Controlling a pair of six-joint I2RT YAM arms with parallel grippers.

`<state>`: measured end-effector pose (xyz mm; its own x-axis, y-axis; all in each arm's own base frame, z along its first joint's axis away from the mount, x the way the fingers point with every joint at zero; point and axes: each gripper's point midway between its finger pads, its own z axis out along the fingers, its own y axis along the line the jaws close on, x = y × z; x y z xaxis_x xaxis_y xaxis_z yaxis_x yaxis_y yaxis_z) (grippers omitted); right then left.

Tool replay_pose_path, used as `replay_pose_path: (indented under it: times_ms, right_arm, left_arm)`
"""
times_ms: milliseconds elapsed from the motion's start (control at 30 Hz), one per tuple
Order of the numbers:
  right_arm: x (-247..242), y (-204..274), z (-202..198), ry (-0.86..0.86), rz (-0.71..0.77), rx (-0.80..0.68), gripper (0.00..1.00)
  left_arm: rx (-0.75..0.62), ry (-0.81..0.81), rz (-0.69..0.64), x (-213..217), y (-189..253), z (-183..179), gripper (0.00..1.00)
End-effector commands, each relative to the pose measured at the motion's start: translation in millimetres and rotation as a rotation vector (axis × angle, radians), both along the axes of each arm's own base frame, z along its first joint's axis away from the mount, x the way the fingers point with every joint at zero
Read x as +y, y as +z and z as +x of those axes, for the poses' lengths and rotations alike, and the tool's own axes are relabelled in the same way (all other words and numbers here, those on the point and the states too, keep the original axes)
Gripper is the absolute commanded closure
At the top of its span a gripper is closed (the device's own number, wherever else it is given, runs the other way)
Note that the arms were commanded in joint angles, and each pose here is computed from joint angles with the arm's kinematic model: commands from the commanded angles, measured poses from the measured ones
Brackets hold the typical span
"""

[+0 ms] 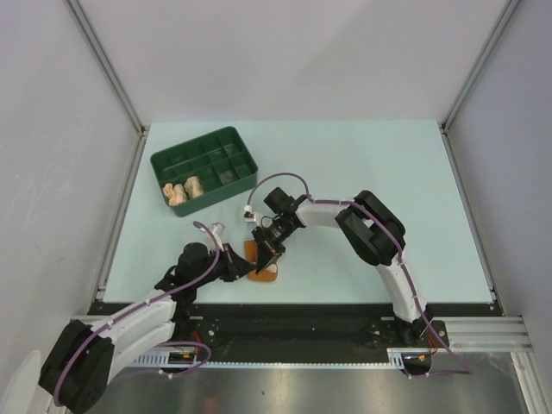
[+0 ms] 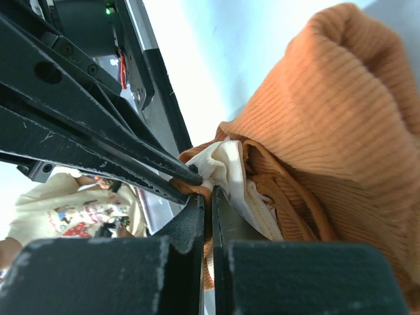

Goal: Roll the underwear
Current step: Roll the underwear to the center of the board.

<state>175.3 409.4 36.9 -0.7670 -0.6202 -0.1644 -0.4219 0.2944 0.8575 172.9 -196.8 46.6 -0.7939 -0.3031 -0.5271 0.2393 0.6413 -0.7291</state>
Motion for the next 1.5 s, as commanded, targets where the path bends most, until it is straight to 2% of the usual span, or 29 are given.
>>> replay_pose_path:
  times_ms: [0, 67, 167, 300, 400, 667, 767, 933, 1000, 1067, 1200, 1267, 1467]
  right_arm:
    - [11, -15, 49, -0.09, 0.026, -0.161, 0.98]
    - [11, -8, 52, -0.1, 0.039, -0.171, 0.93]
    - [8, 0, 58, -0.108, 0.053, -0.193, 0.78]
    - [7, 14, 61, -0.101, 0.088, -0.216, 0.51]
    - [6, 16, 63, -0.103, 0.091, -0.23, 0.45]
    - [6, 26, 68, -0.119, 0.108, -0.254, 0.43]
    - [1, 30, 72, -0.132, 0.096, -0.305, 0.42]
    - [-12, 49, 104, -0.255, 0.039, -0.498, 0.4]
    - [-24, 67, 121, -0.322, 0.051, -0.572, 0.39]
    - [-29, 84, 125, -0.313, 0.109, -0.633, 0.38]
    - [-28, 111, 90, -0.185, 0.241, -0.711, 0.36]
    - [-23, 105, 70, -0.134, 0.263, -0.696, 0.35]
    - [-17, 76, 18, -0.02, 0.231, -0.68, 0.36]
  left_arm:
    - [0.187, -0.027, 0.08, 17, -61, -47, 1.0]
    - [0.214, 0.021, 0.09, 22, -64, -45, 1.0]
    - [0.276, 0.112, 0.129, 33, -75, -44, 1.0]
    - [0.378, 0.183, 0.187, 47, -94, -53, 1.0]
    - [0.402, 0.181, 0.196, 46, -95, -54, 1.0]
    - [0.452, 0.177, 0.214, 45, -103, -57, 1.0]
    - [0.452, 0.188, 0.208, 44, -102, -55, 1.0]
    - [0.441, 0.2, 0.215, 46, -99, -51, 1.0]
    - [0.437, 0.205, 0.215, 46, -98, -51, 1.0]
    - [0.435, 0.206, 0.221, 47, -97, -51, 1.0]
    - [0.432, 0.21, 0.223, 48, -96, -51, 1.0]
    - [0.432, 0.211, 0.222, 48, -96, -50, 1.0]
    - [0.435, 0.213, 0.216, 47, -94, -50, 1.0]
